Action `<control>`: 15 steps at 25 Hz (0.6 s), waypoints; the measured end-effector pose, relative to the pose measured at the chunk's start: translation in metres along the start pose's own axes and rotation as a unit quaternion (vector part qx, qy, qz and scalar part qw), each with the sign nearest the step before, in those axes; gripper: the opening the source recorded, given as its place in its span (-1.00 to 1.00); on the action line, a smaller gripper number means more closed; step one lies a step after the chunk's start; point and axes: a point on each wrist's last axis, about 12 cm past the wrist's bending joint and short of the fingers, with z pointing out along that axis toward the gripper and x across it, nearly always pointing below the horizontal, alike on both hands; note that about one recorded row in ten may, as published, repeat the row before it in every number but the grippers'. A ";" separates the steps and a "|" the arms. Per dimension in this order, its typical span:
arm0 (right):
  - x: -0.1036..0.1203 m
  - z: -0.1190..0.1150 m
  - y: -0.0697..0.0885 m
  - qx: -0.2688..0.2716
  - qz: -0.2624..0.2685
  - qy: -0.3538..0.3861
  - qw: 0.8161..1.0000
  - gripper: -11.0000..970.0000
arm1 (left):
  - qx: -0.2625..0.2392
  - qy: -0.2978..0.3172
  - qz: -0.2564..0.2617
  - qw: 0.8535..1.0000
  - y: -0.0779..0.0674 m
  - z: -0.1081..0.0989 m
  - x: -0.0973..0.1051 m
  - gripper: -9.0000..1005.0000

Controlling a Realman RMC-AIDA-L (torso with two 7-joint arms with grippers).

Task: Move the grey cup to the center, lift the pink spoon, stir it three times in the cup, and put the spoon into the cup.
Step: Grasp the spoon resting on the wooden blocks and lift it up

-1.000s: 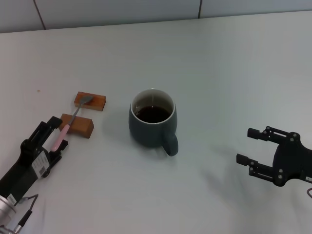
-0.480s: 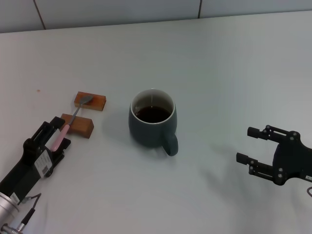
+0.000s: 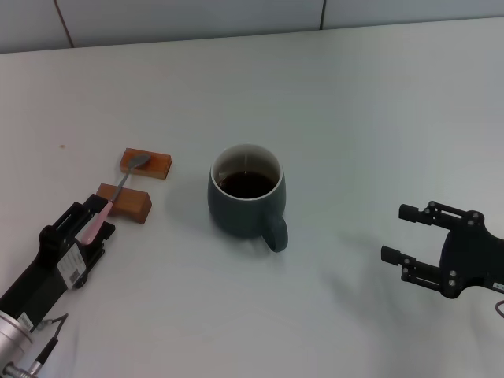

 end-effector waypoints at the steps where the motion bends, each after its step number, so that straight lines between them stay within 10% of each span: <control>1: 0.000 0.000 0.000 0.000 0.000 0.000 1.000 0.40 | 0.000 0.000 0.000 1.000 0.000 0.000 0.000 0.35; 15: -0.002 0.000 -0.001 -0.003 -0.004 -0.002 1.000 0.40 | -0.003 0.004 -0.010 1.000 0.001 0.000 0.001 0.05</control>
